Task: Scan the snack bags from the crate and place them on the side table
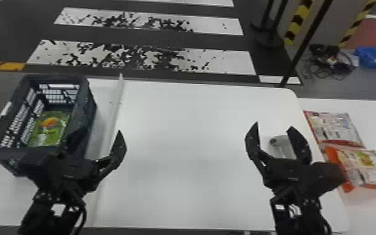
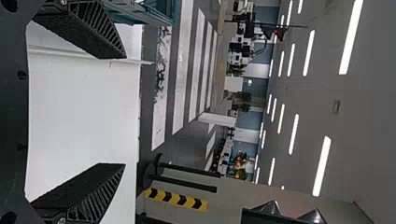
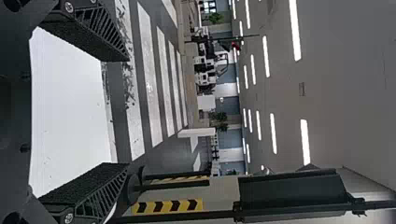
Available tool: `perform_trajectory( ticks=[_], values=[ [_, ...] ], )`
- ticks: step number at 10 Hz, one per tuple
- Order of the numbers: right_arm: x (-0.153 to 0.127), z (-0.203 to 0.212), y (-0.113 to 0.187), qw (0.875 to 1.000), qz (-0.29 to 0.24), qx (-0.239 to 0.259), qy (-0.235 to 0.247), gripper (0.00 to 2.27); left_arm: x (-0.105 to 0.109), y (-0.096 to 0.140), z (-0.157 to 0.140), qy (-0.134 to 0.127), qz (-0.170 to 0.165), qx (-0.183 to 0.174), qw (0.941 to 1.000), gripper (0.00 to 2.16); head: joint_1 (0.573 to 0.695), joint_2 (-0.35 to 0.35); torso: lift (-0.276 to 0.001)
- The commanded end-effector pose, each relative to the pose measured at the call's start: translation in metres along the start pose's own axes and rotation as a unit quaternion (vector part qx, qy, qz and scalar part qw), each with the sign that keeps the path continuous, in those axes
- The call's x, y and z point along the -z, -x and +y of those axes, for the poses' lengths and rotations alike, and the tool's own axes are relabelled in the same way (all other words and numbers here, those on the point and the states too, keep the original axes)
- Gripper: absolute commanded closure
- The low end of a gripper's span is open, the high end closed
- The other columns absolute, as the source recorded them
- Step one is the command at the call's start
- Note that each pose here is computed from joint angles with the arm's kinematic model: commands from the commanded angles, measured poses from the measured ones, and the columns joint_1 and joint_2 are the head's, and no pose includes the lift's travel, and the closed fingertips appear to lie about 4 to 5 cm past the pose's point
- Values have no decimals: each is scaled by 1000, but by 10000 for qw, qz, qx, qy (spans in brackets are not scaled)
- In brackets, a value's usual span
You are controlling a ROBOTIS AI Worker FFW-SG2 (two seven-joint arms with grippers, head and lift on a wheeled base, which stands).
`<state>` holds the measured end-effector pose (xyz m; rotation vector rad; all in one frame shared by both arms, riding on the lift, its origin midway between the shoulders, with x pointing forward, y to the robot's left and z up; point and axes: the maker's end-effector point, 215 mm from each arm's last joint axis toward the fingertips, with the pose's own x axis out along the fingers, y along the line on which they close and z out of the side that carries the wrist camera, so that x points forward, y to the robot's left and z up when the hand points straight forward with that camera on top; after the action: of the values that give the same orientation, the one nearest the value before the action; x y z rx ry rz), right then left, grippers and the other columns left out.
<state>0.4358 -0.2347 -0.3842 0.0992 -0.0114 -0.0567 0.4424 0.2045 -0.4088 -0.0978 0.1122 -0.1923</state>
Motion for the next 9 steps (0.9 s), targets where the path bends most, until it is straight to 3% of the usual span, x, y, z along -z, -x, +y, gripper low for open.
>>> perform_trajectory(
  ticks=[1, 5, 8, 9],
  values=[
    [16, 14, 4, 9999, 101, 4, 52, 87, -6, 1, -3, -16, -119, -18, 9999, 36, 695, -41, -50],
    [29, 24, 13, 9998, 165, 29, -52, 87, -26, 5, -11, -95, -384, -24, 9992, 36, 695, -19, -50],
    [34, 23, 17, 9997, 234, 23, -40, 87, -70, 3, 43, -508, -455, -301, 9972, 36, 695, 3, -50],
    [36, 23, 18, 9996, 264, 8, -22, 87, -80, -4, 66, -664, -304, -326, 9968, 39, 695, 32, -50]
  ],
)
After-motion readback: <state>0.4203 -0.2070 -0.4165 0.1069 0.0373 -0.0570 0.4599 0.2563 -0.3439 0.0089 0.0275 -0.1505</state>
